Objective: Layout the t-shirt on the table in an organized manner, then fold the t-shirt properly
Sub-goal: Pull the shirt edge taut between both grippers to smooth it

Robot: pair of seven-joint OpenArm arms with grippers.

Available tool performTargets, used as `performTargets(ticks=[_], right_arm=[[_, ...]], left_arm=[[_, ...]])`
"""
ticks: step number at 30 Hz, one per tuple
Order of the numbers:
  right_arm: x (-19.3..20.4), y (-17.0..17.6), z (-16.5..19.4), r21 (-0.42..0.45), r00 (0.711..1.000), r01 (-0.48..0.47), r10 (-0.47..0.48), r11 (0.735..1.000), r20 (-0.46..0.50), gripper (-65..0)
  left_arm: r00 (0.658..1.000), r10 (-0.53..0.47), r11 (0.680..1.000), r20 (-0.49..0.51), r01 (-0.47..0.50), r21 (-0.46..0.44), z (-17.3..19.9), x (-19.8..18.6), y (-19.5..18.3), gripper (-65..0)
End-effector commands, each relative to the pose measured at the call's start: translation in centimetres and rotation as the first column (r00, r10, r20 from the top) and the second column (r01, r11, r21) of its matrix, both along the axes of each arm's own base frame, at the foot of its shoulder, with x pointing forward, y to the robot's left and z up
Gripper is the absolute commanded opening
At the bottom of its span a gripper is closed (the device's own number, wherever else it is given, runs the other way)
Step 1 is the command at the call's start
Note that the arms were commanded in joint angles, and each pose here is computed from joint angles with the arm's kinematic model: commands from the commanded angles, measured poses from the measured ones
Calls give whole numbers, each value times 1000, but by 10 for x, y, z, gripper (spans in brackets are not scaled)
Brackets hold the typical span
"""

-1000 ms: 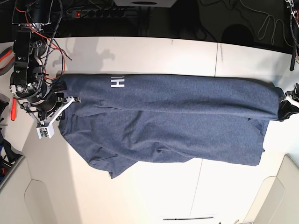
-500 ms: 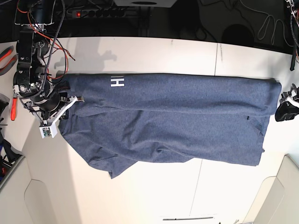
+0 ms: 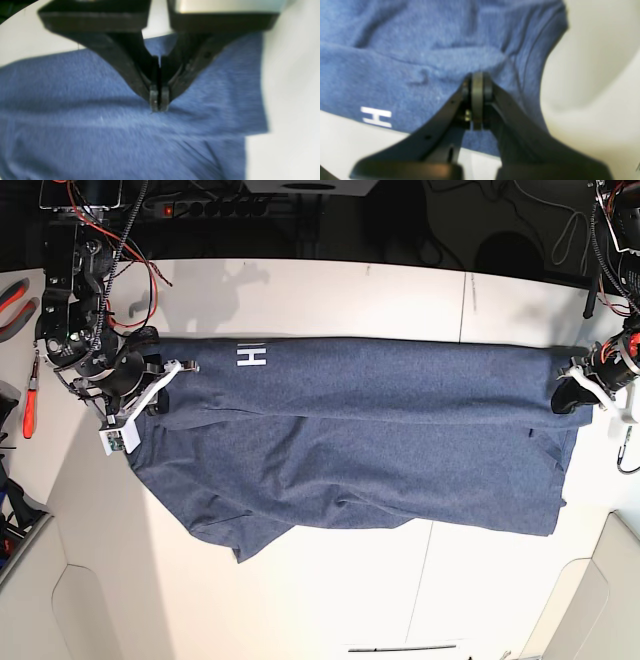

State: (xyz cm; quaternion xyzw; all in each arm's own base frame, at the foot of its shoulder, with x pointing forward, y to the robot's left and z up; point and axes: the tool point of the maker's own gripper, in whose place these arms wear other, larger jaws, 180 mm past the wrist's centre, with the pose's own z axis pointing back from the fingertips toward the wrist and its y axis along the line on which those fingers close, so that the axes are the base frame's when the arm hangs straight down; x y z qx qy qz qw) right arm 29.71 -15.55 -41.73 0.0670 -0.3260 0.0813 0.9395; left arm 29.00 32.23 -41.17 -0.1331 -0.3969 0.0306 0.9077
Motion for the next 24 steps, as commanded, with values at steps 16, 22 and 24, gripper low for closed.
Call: performTargets(ticks=[16,22,24], right_arm=[[-55,-10,-55,14,968,1,3,1000,-251,-650],[-89,-20,-51,-29,965,-25,16,999,-263,-650],[-95,-24,-46,-47,966,-37,24,998,-256,-650]], left_arm=[[956,-78,995,-282,93,40,-56,-49,-18,-650],[959,-50,998,-279,36,-58,-58,-88,-15,-650],[964,-26,998,-266,9,-66,-54,-95,-9,-650]])
